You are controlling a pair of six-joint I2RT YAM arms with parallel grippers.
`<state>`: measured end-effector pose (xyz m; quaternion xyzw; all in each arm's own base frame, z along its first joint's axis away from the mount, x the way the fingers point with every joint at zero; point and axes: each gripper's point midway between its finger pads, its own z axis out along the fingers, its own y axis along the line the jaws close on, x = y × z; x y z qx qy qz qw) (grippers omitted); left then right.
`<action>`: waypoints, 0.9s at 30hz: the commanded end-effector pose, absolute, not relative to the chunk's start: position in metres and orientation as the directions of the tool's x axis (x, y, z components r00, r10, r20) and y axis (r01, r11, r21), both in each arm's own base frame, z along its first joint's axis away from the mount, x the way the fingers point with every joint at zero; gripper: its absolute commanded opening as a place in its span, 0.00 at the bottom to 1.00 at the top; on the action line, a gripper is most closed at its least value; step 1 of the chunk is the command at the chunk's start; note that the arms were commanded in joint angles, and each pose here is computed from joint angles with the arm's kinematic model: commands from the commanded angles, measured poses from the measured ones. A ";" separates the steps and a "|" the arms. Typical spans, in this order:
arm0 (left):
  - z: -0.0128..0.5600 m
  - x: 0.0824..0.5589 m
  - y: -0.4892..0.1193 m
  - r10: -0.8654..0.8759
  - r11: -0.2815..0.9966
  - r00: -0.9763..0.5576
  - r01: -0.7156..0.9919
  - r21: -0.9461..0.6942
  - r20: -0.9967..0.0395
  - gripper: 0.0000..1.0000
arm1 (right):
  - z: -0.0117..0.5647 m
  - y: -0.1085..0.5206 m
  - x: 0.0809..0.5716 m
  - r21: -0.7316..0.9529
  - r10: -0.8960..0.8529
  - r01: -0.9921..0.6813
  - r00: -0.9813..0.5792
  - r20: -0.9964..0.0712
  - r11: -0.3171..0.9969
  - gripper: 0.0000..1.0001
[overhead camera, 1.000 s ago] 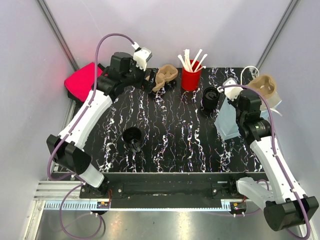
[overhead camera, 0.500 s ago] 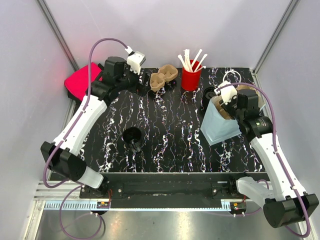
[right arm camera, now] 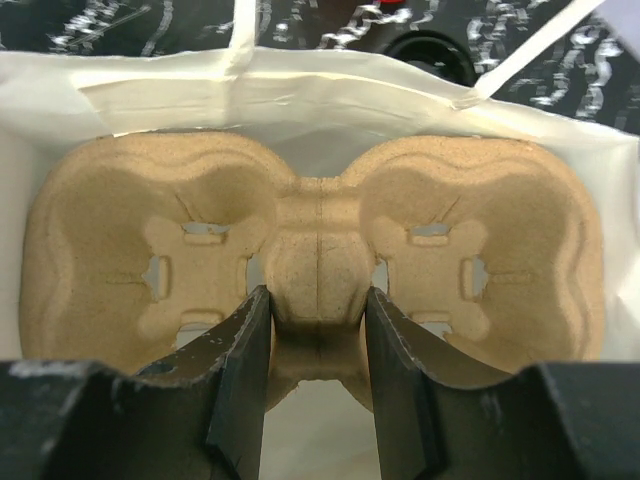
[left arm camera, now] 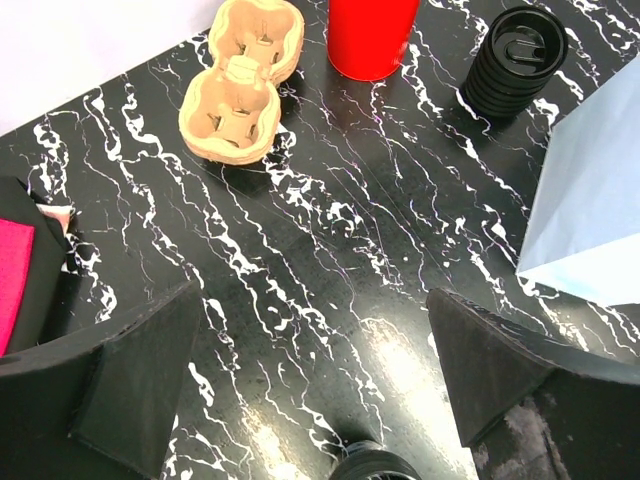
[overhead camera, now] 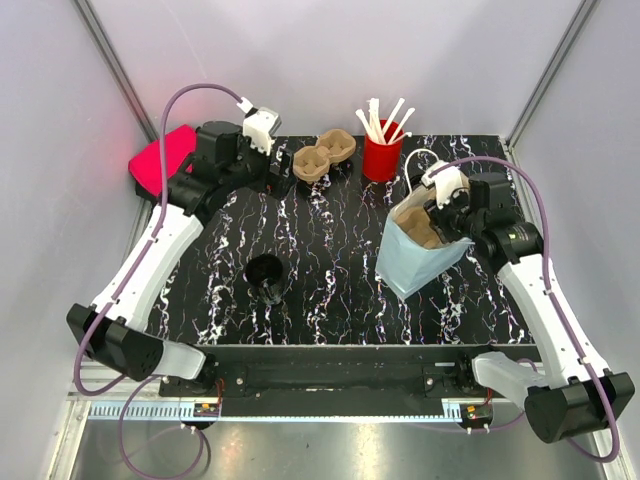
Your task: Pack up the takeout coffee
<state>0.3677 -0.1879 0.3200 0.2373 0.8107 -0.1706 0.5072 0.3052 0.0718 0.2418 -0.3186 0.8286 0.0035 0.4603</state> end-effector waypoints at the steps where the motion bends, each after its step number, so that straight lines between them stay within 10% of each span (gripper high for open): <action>1: 0.338 0.362 -0.184 0.171 0.833 -0.329 0.551 -0.041 -0.929 0.99 | 0.260 0.097 0.299 -0.185 -0.455 -0.585 -0.358 -0.815 0.790 0.16; 27: 0.330 0.354 -0.183 0.158 0.834 -0.339 0.548 -0.058 -0.927 0.99 | 0.209 0.099 0.314 -0.138 -0.439 -0.563 -0.443 -0.782 0.814 0.16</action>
